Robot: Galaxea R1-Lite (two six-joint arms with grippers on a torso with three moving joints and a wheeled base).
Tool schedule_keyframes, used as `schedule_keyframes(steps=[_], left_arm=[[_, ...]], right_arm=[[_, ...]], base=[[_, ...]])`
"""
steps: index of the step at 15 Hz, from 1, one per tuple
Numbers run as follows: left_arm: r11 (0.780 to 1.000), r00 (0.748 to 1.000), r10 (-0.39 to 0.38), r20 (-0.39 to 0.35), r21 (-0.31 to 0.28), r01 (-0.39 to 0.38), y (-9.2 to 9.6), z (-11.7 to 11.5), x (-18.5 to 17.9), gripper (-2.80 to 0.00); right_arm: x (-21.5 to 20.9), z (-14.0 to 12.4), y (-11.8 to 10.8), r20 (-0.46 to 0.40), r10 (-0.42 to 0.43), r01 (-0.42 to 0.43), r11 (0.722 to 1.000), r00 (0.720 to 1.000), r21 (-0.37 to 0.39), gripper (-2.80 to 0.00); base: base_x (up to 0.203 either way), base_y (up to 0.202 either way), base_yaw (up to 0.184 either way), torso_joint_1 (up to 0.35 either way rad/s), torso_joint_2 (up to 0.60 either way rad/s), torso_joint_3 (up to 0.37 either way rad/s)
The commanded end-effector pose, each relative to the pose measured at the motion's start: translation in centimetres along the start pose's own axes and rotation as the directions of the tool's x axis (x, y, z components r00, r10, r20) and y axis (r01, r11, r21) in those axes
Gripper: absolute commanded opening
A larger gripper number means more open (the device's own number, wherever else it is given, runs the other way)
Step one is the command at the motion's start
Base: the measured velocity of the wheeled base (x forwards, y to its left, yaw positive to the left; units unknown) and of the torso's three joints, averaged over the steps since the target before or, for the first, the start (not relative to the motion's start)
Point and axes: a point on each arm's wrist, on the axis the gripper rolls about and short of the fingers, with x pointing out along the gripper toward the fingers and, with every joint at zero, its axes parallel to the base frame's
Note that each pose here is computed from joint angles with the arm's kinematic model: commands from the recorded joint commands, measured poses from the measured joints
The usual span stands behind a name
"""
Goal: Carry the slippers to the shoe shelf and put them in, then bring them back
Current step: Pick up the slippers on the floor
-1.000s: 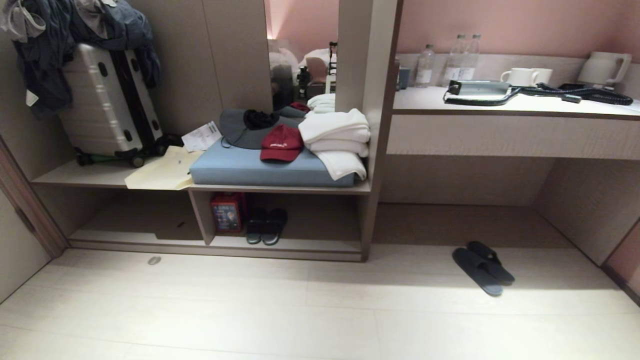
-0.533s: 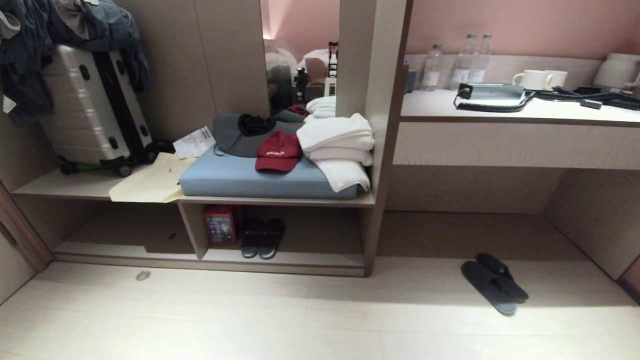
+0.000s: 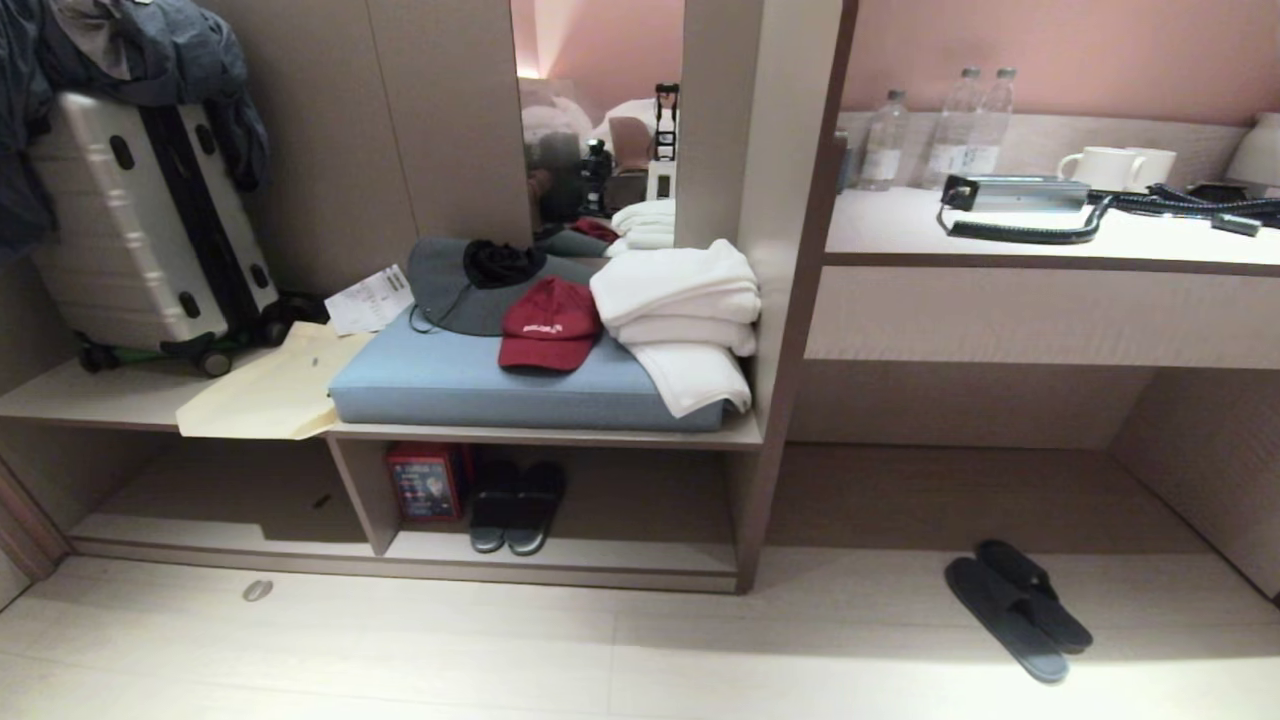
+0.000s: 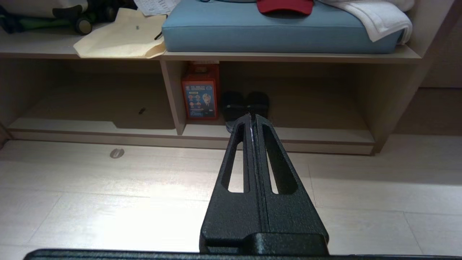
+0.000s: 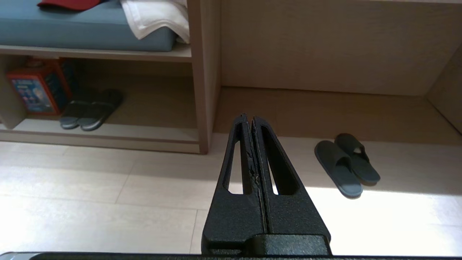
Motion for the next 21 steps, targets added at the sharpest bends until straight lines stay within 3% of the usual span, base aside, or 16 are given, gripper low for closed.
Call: schedule_keyframes(steps=[1,13,21], left_arm=[[1.0,1.0,-0.001,-0.001,0.0,0.001,0.0,0.01,0.01,-2.8],[1.0,1.0,0.001,-0.001,0.0,-0.001,0.0,0.01,0.01,-2.8],[1.0,1.0,0.001,-0.001,0.0,-0.001,0.0,0.01,0.01,-2.8]], right_arm=[[0.01,0.0,0.0,0.0,0.0,0.0,1.0,1.0,0.0,-2.8],[0.01,0.0,0.0,0.0,0.0,0.0,1.0,1.0,0.002,-2.8],[0.01,0.0,0.0,0.0,0.0,0.0,1.0,1.0,0.0,-2.8]], base=[[0.195,0.0,-0.002,0.005,0.0,0.002],[0.194,0.0,0.0,0.002,0.0,0.001],[0.008,-0.03,0.002,0.002,0.0,0.001]])
